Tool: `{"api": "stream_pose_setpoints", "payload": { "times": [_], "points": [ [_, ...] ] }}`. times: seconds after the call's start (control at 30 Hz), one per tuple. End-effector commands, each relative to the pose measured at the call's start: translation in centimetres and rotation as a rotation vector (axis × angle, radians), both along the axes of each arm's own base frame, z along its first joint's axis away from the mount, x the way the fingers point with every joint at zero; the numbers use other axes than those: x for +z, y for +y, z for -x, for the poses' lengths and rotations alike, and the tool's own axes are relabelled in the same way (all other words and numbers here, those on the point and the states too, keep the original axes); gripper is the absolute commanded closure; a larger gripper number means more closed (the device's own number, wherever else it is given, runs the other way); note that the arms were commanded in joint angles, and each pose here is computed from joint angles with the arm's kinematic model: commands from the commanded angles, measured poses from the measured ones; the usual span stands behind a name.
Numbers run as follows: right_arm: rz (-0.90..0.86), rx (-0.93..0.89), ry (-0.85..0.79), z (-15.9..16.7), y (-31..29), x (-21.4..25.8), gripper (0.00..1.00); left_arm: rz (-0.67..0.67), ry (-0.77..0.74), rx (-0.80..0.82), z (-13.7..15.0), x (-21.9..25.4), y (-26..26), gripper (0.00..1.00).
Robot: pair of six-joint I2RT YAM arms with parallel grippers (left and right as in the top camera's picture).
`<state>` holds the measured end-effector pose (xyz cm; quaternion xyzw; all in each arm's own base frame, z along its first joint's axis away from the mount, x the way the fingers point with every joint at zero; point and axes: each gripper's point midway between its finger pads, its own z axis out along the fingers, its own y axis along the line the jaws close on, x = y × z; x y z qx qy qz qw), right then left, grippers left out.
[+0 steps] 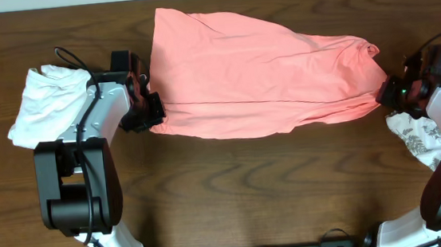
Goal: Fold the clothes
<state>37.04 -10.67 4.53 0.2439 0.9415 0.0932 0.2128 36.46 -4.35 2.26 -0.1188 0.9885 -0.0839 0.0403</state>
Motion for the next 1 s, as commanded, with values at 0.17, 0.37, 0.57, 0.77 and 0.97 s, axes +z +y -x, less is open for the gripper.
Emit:
{"api": "stream_pose_setpoints", "payload": {
  "times": [0.17, 0.37, 0.57, 0.77, 0.97],
  "points": [
    [0.004, 0.010, -0.010, 0.1, -0.1, 0.3, 0.99, 0.002, 0.003, -0.009, 0.1, 0.1, 0.0, 0.89],
    [0.004, 0.010, -0.010, 0.1, -0.1, 0.3, 0.99, 0.001, -0.002, -0.009, 0.0, 0.2, 0.0, 0.94],
    [0.004, 0.010, -0.011, 0.1, -0.1, 0.3, 0.99, 0.003, -0.050, -0.009, -0.2, 2.3, 0.0, 0.94],
    [0.005, 0.010, -0.011, 0.1, -0.1, 0.3, 0.99, -0.066, -0.168, 0.006, 0.3, 7.7, 1.3, 0.94],
    [0.010, 0.007, -0.009, 0.1, -0.2, 0.3, 0.99, -0.203, -0.273, 0.046, 0.9, 11.8, 3.9, 0.94]
  ]
}}
